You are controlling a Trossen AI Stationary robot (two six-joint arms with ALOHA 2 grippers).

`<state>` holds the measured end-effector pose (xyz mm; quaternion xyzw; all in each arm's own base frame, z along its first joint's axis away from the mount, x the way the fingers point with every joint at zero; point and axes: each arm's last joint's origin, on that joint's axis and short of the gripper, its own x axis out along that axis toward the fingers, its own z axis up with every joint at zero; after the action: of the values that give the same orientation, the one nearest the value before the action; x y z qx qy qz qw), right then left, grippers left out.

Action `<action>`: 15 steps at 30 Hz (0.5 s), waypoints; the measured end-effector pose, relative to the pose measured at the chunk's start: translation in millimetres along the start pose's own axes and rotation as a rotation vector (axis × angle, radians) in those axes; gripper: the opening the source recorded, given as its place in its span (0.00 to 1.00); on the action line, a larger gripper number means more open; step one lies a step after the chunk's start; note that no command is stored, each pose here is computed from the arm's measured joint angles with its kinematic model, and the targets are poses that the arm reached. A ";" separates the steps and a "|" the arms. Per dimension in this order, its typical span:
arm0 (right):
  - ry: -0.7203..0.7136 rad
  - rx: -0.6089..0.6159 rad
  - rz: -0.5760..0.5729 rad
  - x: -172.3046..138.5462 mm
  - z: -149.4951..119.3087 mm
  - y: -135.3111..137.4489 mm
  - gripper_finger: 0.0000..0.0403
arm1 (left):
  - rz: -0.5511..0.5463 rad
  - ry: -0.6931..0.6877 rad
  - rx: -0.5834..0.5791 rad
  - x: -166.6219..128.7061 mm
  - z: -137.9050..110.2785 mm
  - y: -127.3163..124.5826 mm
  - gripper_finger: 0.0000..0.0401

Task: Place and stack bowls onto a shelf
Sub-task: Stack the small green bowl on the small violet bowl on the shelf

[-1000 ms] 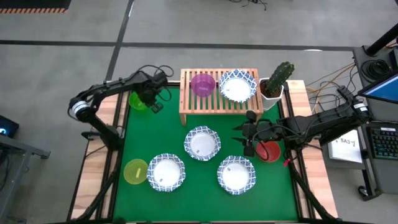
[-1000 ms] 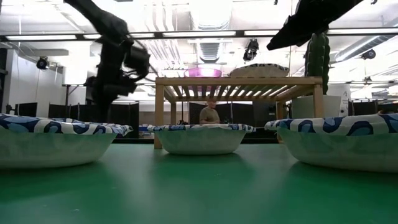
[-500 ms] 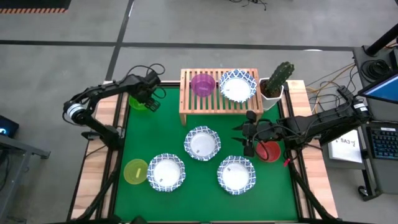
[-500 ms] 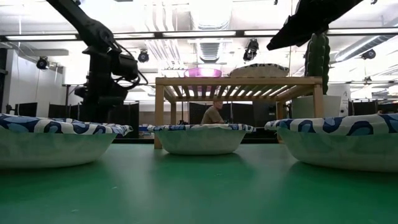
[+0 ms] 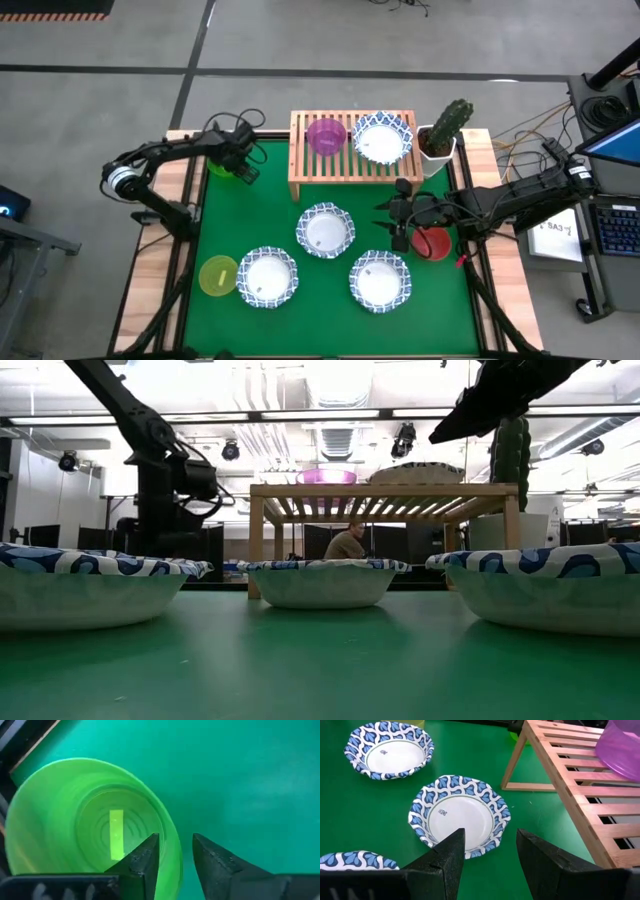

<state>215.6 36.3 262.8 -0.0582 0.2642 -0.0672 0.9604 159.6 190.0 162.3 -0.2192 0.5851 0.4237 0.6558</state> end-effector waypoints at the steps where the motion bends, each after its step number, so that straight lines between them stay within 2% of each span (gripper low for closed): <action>1: 0.000 -0.002 0.000 0.0 0.0 0.0 0.42 | 0.000 0.002 0.001 1.5 -1.5 -0.5 0.20; 6: -0.023 -0.029 -0.001 0.0 2.4 0.0 0.42 | 0.004 0.044 0.004 6.0 -9.7 -1.6 0.02; 11: -0.023 -0.016 0.000 0.5 1.1 0.2 0.42 | -0.002 0.029 0.037 -2.2 -9.5 -7.8 0.00; 15: -0.006 -0.037 -0.001 1.6 -2.9 0.4 0.42 | 0.019 -0.011 0.083 -30.5 -6.6 -13.4 0.00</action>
<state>215.5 36.2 259.5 -0.0762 0.2627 -0.0623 0.9598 167.9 168.4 187.2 -0.1838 0.6006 0.4065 0.6636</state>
